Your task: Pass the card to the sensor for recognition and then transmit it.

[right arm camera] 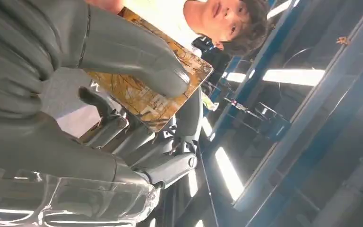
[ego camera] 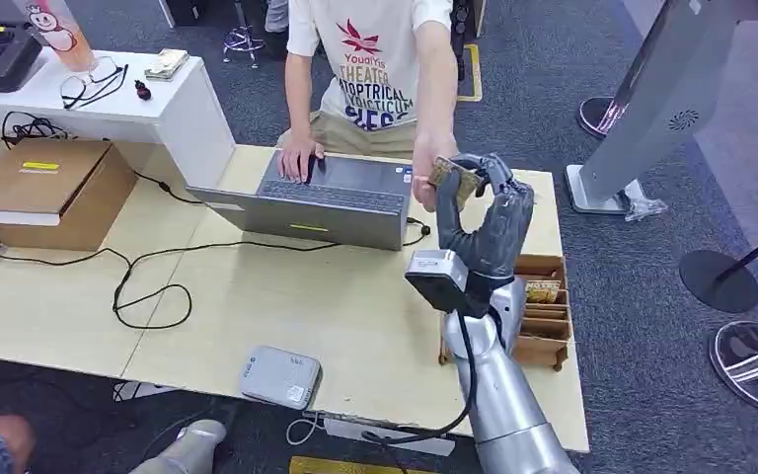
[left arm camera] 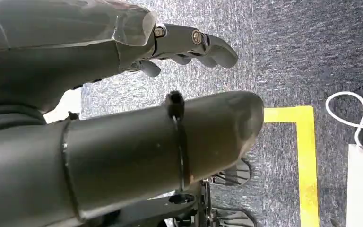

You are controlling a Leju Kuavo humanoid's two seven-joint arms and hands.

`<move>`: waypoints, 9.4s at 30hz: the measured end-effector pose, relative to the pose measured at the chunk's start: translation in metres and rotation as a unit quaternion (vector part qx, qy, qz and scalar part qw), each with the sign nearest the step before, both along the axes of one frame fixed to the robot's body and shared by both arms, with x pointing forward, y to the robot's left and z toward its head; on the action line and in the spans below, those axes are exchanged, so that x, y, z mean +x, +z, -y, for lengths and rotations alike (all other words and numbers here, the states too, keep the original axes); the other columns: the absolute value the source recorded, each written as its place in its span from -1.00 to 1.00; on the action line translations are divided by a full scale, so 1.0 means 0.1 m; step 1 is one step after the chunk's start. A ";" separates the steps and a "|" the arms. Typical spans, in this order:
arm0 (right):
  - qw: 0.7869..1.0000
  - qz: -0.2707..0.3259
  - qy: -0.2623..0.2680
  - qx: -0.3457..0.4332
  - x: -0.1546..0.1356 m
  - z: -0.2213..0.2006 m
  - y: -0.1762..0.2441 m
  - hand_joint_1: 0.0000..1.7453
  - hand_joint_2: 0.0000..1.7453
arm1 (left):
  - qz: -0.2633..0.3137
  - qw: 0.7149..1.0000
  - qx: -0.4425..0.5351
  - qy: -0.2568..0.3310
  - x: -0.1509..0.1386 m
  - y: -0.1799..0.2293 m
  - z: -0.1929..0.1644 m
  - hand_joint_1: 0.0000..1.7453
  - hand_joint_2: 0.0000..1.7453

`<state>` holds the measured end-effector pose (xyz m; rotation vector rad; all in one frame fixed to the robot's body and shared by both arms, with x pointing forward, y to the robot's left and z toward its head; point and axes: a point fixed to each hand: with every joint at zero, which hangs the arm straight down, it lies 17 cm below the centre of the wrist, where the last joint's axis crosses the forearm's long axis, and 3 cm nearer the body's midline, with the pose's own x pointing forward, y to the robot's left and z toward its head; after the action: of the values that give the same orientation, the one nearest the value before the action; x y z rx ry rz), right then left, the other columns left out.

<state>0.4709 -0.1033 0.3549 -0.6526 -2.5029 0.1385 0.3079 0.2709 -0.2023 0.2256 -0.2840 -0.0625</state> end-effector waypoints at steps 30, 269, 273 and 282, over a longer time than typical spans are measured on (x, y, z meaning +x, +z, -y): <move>1.000 0.011 -0.011 0.017 -0.14 0.16 0.01 -1.00 1.00 | 0.018 1.000 0.008 -0.007 0.02 0.00 0.05 -1.00 -1.00; 0.863 -0.353 -0.131 -0.336 -0.69 2.05 -2.77 1.00 1.00 | 0.030 0.996 0.042 0.077 -0.59 -0.29 -0.34 -1.00 -1.00; 0.864 -0.352 -0.132 -0.334 -0.69 2.05 -2.76 1.00 1.00 | 0.030 0.996 0.044 0.074 -0.59 -0.28 -0.34 -1.00 -1.00; 0.866 -0.353 -0.133 -0.330 -0.72 2.04 -2.74 1.00 1.00 | 0.028 0.996 0.049 0.063 -0.59 -0.28 -0.33 -1.00 -1.00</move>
<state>0.3984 -0.3077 0.0810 -0.9841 -1.6017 0.9723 0.2492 0.3042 -0.2304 0.3429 -0.3231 0.0551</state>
